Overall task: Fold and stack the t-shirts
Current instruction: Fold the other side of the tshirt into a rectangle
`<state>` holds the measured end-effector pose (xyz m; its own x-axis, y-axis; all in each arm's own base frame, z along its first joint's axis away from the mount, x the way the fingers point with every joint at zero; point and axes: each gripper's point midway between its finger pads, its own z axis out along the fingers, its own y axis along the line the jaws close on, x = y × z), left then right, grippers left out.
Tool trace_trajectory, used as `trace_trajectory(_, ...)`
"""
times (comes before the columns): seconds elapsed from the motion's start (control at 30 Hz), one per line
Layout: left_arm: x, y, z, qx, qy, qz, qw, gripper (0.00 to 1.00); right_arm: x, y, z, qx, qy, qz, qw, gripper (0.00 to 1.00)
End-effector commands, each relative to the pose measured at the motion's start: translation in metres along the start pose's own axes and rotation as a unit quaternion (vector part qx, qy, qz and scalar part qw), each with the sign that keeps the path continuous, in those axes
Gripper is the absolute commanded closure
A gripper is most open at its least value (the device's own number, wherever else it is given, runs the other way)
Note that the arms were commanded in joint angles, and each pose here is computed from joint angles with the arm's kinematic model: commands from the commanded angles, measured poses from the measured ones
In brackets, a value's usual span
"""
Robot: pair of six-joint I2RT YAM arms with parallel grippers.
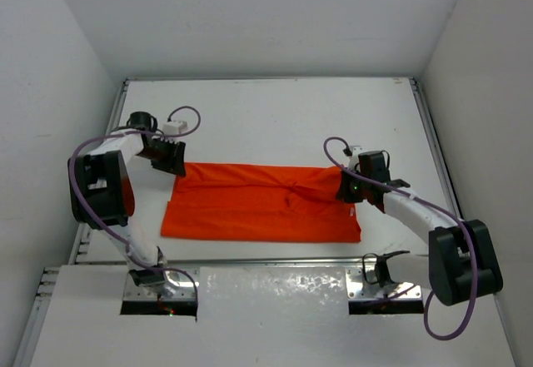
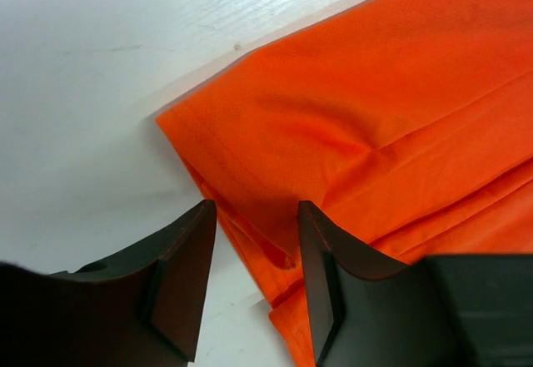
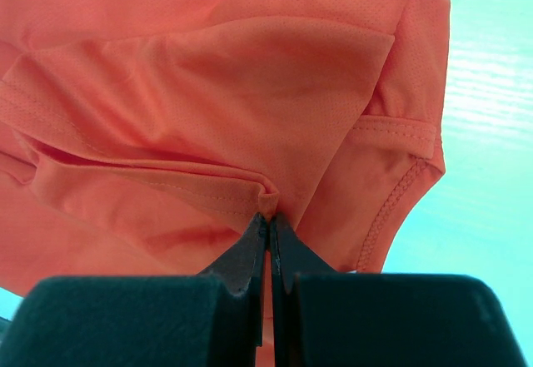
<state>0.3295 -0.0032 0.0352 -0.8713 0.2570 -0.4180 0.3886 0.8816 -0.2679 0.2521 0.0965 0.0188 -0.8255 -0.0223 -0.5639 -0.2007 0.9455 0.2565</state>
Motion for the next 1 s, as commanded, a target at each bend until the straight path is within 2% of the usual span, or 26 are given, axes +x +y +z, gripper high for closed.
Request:
trace_trajectory(0.0,-0.012,-0.013,-0.006,0.011,-0.026,0.025,0.999,0.59,-0.024,0.002,-0.003,0.001,-0.029,-0.012,1.0,1.0)
trace_trajectory(0.17,-0.015,-0.02,-0.01,0.025,-0.037,0.036,0.998,0.6,-0.023,0.002,-0.003,0.003,-0.026,-0.012,1.0,1.0)
trace_trajectory(0.37,0.007,-0.02,-0.008,0.019,0.003,0.024,1.0,0.61,-0.021,0.0,-0.004,0.007,-0.024,-0.015,1.0,1.0)
trace_trajectory(0.5,0.007,-0.025,-0.006,0.029,-0.005,0.02,0.999,0.67,-0.02,0.0,-0.004,0.008,-0.024,-0.013,1.0,1.0)
trace_trajectory(0.67,0.009,-0.028,0.002,0.045,0.005,0.013,0.999,0.69,-0.022,0.001,-0.004,0.006,-0.024,-0.012,1.0,1.0)
trace_trajectory(0.87,0.005,-0.033,-0.004,0.059,0.003,0.014,0.998,0.63,-0.026,0.0,-0.006,0.009,-0.026,-0.017,0.999,1.0)
trace_trajectory(0.97,-0.008,-0.039,-0.014,0.067,-0.016,0.017,0.997,0.52,-0.025,-0.001,-0.005,0.011,-0.024,-0.016,1.0,1.0)
